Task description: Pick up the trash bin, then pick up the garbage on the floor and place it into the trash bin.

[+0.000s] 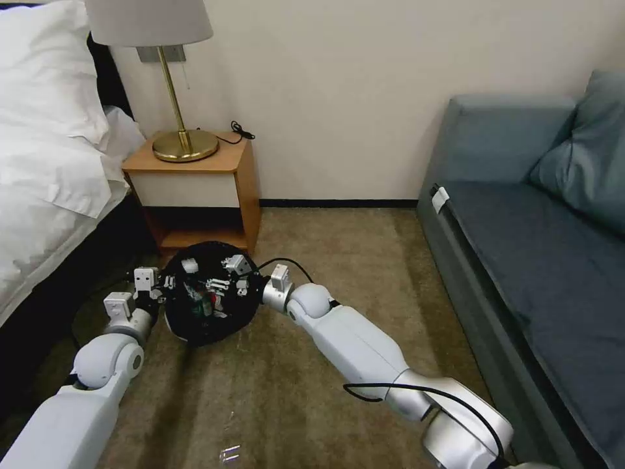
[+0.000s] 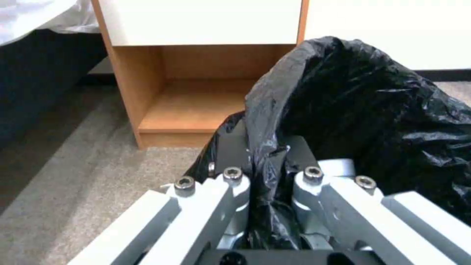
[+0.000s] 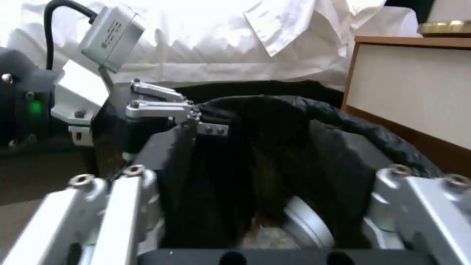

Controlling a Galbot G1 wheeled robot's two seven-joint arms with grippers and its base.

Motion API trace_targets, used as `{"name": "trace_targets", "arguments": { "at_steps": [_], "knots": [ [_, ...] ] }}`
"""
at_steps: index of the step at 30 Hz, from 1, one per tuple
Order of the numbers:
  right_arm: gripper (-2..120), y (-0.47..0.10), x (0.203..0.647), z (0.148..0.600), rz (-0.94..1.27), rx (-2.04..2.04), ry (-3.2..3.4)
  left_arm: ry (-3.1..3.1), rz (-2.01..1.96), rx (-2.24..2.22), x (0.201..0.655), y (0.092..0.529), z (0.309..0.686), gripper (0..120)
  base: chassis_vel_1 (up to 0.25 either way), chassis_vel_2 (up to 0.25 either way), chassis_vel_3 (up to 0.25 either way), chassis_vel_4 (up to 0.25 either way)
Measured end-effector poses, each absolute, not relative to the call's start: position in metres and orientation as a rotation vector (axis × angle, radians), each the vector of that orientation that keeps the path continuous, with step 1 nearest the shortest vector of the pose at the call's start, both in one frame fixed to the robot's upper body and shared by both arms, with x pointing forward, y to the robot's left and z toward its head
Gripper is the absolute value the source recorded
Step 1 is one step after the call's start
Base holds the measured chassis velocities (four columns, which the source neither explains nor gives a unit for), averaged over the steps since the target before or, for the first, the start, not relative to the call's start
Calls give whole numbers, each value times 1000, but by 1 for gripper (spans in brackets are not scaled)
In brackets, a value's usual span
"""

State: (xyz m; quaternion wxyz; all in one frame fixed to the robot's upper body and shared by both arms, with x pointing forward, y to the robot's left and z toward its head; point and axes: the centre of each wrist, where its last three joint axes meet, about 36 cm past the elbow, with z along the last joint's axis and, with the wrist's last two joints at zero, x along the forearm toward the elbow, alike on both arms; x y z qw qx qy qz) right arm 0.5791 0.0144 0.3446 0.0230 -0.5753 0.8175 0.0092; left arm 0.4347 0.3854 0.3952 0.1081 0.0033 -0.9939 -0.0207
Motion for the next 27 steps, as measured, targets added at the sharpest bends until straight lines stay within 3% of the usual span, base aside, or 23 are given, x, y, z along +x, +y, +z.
{"name": "trace_targets", "arguments": {
  "at_steps": [8, 27],
  "knots": [
    [99, 7, 571, 337, 22, -1733, 2588, -2926, -69, 15, 434, 385, 395, 5, 0, 0, 0, 0],
    [100, -108, 566, 277, -234, -1489, 2931, -2920, -88, 23, 430, 387, 395, 5, 0, 0, 0, 0]
  ]
}}
